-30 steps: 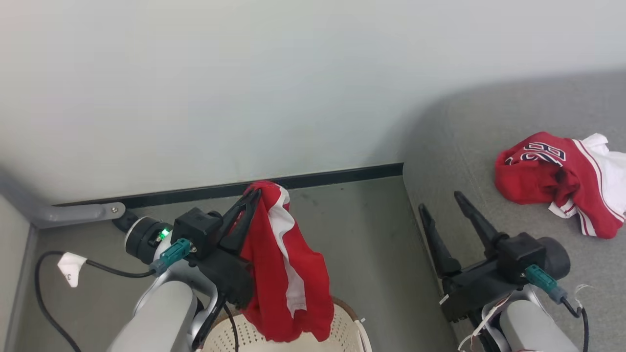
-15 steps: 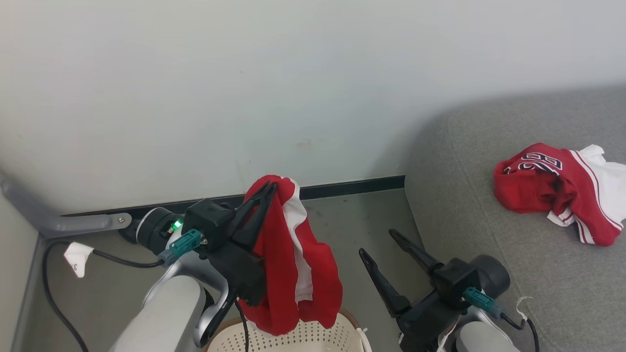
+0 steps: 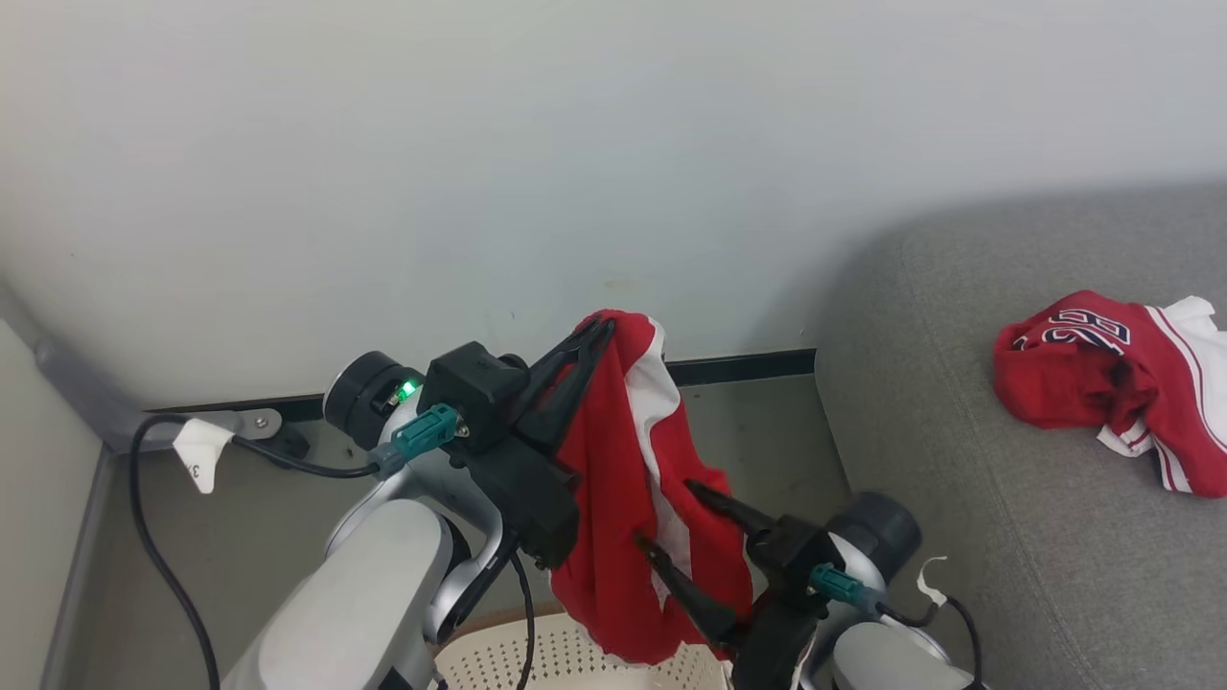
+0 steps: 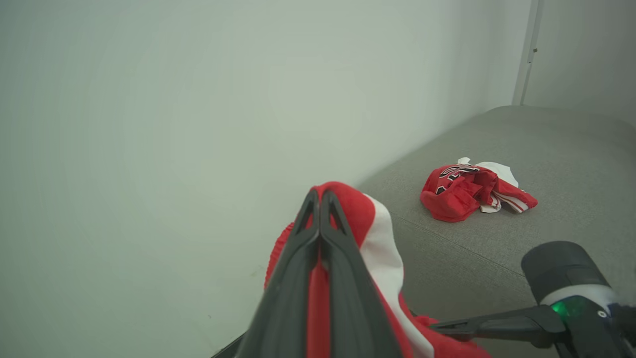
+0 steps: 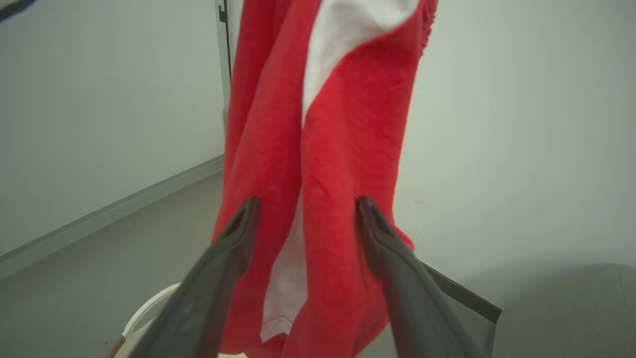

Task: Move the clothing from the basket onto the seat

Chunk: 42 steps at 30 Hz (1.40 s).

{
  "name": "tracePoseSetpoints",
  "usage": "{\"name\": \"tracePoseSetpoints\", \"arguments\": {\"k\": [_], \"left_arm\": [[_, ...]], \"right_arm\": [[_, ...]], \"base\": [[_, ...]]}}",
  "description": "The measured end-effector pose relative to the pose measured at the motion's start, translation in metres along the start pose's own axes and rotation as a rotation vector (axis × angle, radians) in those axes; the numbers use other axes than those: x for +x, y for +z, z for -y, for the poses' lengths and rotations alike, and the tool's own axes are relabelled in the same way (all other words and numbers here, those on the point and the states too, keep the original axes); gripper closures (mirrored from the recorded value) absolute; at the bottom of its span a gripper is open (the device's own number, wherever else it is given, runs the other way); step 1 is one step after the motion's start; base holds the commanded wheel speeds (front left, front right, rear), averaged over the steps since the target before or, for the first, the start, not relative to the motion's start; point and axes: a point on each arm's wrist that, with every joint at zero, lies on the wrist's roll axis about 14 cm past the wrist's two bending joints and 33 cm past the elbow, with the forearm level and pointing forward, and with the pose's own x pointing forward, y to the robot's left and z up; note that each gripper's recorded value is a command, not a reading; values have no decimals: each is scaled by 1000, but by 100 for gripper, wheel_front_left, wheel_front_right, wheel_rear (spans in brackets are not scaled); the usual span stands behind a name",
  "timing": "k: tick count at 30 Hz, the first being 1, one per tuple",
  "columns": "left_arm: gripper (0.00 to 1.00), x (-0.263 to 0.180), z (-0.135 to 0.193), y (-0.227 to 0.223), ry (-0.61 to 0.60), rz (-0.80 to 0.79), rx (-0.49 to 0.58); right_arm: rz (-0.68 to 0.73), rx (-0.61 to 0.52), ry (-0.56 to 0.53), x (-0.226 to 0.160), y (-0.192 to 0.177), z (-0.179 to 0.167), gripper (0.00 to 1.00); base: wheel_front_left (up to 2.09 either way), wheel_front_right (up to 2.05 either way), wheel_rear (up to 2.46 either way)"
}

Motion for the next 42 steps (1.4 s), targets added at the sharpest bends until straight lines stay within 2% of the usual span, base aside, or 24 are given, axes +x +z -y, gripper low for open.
{"name": "tracePoseSetpoints", "arguments": {"k": [8, 9, 10, 12, 13, 23, 32, 33, 35, 36, 42], "left_arm": [[100, 2, 13, 11, -36, 14, 5], [100, 2, 13, 12, -37, 16, 3], [100, 2, 13, 13, -39, 15, 3], [100, 2, 14, 14, -41, 15, 3], [100, 2, 14, 14, -42, 15, 2], [100, 0, 2, 10, -1, 3, -40], [100, -9, -9, -19, 67, -49, -110], [97, -10, -9, -20, 71, -47, -118], [53, -12, -7, -25, 76, -54, -130], [0, -13, -5, -28, 73, -59, -136], [0, -14, 13, -32, 44, -45, -169]], "right_arm": [[-46, -73, 57, 10, -5, -6, 0], [-48, -75, 55, 11, -5, -5, 22], [-54, -76, 52, 11, -6, -3, 53], [-53, -78, 49, 13, -4, -1, 73], [-55, -78, 47, 14, -4, 0, 100], [-35, -34, -1, 15, 5, 16, 100], [16, -1, -167, -17, 19, 80, 100], [27, -4, -183, -21, 23, 86, 100], [54, -13, -211, -29, 32, 97, 100], [69, -18, -226, -33, 37, 103, 100], [127, -62, -337, -72, 57, 138, 100]], "base": [[0, 0, 0], [0, 0, 0], [0, 0, 0], [0, 0, 0], [0, 0, 0], [0, 0, 0], [0, 0, 0], [0, 0, 0], [0, 0, 0], [0, 0, 0], [0, 0, 0]]}}
